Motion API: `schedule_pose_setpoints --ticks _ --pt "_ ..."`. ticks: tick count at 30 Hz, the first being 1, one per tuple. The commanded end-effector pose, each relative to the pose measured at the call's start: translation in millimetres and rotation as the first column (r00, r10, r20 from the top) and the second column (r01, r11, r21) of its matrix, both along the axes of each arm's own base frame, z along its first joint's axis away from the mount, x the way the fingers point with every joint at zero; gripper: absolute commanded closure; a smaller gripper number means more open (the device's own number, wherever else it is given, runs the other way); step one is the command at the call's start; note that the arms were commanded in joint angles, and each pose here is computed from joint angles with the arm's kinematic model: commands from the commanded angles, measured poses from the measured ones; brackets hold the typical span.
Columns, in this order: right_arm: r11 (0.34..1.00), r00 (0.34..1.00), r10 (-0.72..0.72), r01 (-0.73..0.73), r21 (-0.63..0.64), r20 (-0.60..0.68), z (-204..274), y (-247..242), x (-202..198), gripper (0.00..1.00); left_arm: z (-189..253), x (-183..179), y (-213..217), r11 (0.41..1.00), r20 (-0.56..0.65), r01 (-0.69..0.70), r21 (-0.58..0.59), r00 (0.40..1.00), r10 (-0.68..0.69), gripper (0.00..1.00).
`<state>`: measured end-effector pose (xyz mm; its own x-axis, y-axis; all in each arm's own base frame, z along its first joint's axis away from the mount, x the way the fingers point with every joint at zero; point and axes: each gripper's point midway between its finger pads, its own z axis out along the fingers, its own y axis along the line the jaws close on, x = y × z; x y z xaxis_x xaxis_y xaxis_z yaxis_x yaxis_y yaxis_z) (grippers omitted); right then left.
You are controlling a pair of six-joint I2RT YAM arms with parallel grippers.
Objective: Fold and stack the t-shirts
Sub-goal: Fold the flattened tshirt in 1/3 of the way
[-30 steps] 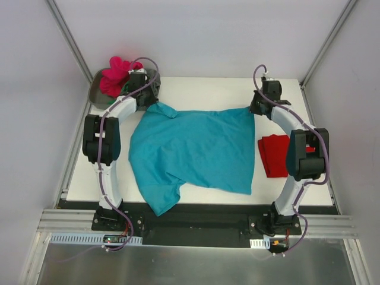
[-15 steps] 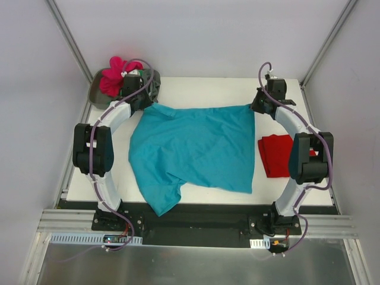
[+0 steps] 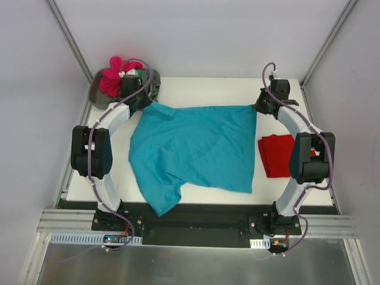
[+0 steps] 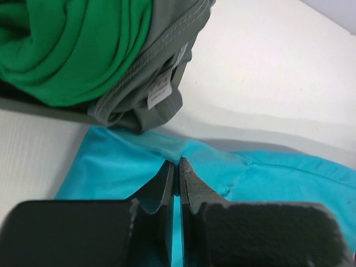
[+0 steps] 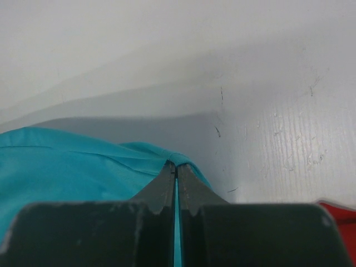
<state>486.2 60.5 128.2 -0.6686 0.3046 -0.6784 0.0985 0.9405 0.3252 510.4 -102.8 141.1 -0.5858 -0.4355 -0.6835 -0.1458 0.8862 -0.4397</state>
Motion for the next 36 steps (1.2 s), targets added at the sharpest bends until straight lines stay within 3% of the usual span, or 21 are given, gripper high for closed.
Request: schedule_pose_setpoints --ticks 1,12,23,36 --pt "1.000 0.998 0.006 -0.006 -0.004 0.069 30 -5 1 1.00 32 -15 1 0.999 0.078 -0.028 -0.044 0.996 0.032 1.00" --pt "0.998 0.998 0.052 -0.052 0.028 0.029 26 1 -31 1.00 0 -116 3 0.982 -0.044 -0.123 -0.143 0.992 0.118 1.00" --pt "0.997 0.997 0.066 -0.065 0.048 -0.025 18 4 -50 0.99 -32 -198 15 0.968 -0.185 -0.223 -0.119 0.963 0.199 1.00" --pt "0.999 0.995 0.050 -0.049 0.013 -0.087 3 -4 -80 0.97 -64 -249 -5 0.968 -0.324 -0.178 -0.178 0.939 0.113 1.00"
